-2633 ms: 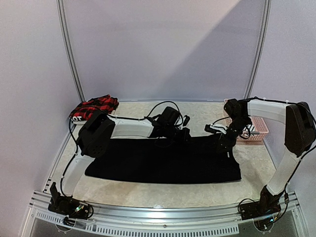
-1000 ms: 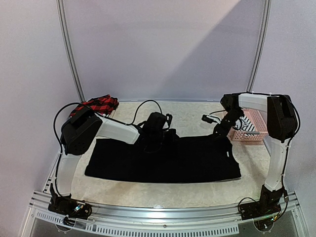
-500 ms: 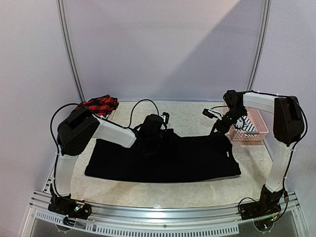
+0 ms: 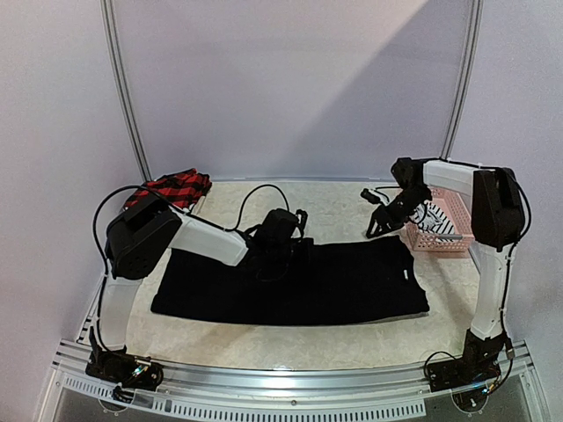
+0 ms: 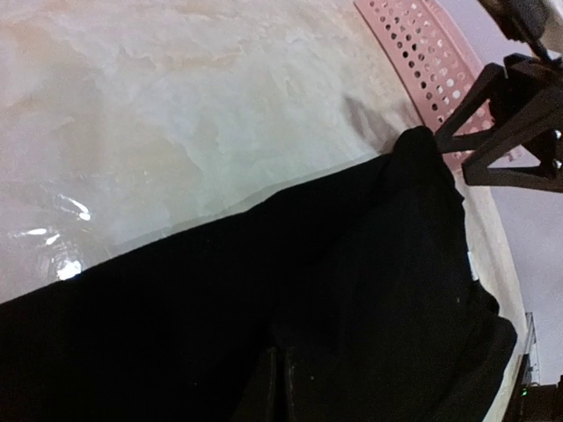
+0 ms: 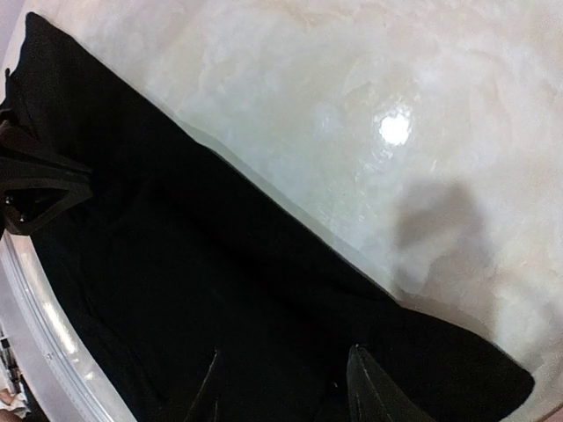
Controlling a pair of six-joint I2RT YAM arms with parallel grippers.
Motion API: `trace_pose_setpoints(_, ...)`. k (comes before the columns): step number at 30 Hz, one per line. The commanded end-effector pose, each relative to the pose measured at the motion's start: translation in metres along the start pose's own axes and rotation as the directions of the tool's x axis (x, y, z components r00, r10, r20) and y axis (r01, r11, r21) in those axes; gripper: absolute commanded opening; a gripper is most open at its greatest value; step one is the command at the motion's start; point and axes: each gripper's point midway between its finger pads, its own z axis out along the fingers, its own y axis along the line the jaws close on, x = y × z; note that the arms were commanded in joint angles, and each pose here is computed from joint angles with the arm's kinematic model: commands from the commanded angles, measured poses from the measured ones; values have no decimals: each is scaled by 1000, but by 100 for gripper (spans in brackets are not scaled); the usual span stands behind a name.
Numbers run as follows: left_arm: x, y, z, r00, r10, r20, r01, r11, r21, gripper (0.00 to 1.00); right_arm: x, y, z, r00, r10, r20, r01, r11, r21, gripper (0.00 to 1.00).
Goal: Fold and stack the mixed laundry pile
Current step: Adjust the rectangle-folded T-shirt at the center of the board.
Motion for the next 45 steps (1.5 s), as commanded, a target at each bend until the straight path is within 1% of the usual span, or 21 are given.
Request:
trace_pose_setpoints(1,23,18,0,999,-13,-51,8,995,-97,12,20,-9,22,987,121,-106,-125,992,-31,47)
trace_pose_setpoints(2,20,23,-2,999,-19,-33,15,992,-128,15,21,-8,24,986,123,-113,-128,991,-36,47)
trace_pose_setpoints(4,15,33,-11,1000,-13,2,13,983,-183,16,23,-10,27,986,122,-114,-127,991,-36,47)
trace_pose_setpoints(6,3,39,-24,999,10,46,1,971,-238,20,25,-11,27,987,116,-107,-119,993,-25,47)
trace_pose_setpoints(10,-29,39,-57,985,106,132,-59,944,-324,30,24,-8,12,995,76,-66,-75,997,19,46)
trace_pose_setpoints(14,-57,34,-101,959,211,191,-121,910,-397,37,37,0,-3,998,30,-47,-28,998,59,47)
trace_pose_setpoints(16,-56,32,-116,957,250,150,-170,896,-411,40,46,5,-11,999,6,-47,-3,997,72,47)
trace_pose_setpoints(18,-39,33,-125,958,287,11,-257,872,-416,42,58,11,-18,998,-28,-52,32,996,85,47)
trace_pose_setpoints(20,-19,35,-138,940,315,-129,-339,838,-427,43,72,17,-22,994,-77,-73,84,992,93,47)
trace_pose_setpoints(23,24,44,-164,881,345,-324,-462,778,-426,43,95,27,-28,981,-160,-107,172,980,105,47)
trace_pose_setpoints(26,65,53,-193,807,343,-480,-548,737,-396,43,119,37,-31,952,-261,-157,281,952,120,47)
trace_pose_setpoints(28,87,55,-213,757,338,-559,-592,716,-369,44,137,40,-32,929,-313,-199,343,929,136,45)
trace_pose_setpoints(30,101,57,-233,709,335,-621,-632,692,-348,44,151,43,-33,905,-360,-228,397,906,146,42)
trace_pose_setpoints(32,108,62,-253,643,333,-689,-684,655,-322,44,160,47,-37,887,-397,-234,437,887,150,40)
trace_pose_setpoints(35,113,76,-285,506,323,-800,-782,563,-267,43,165,55,-44,885,-410,-219,447,881,155,40)
trace_pose_setpoints(36,113,81,-291,460,321,-828,-813,528,-247,43,165,58,-46,888,-409,-208,443,883,155,40)
trace_pose_setpoints(39,113,84,-297,348,323,-880,-861,481,-164,43,164,63,-50,893,-410,-184,439,885,155,40)
trace_pose_setpoints(40,114,88,-296,336,302,-892,-859,487,-159,43,164,65,-51,893,-412,-180,440,885,155,40)
trace_pose_setpoints(42,121,91,-290,297,287,-911,-860,494,-124,43,166,68,-52,893,-413,-180,440,885,153,40)
trace_pose_setpoints(45,122,101,-277,238,276,-931,-894,438,-99,42,172,70,-53,890,-413,-195,443,884,147,41)
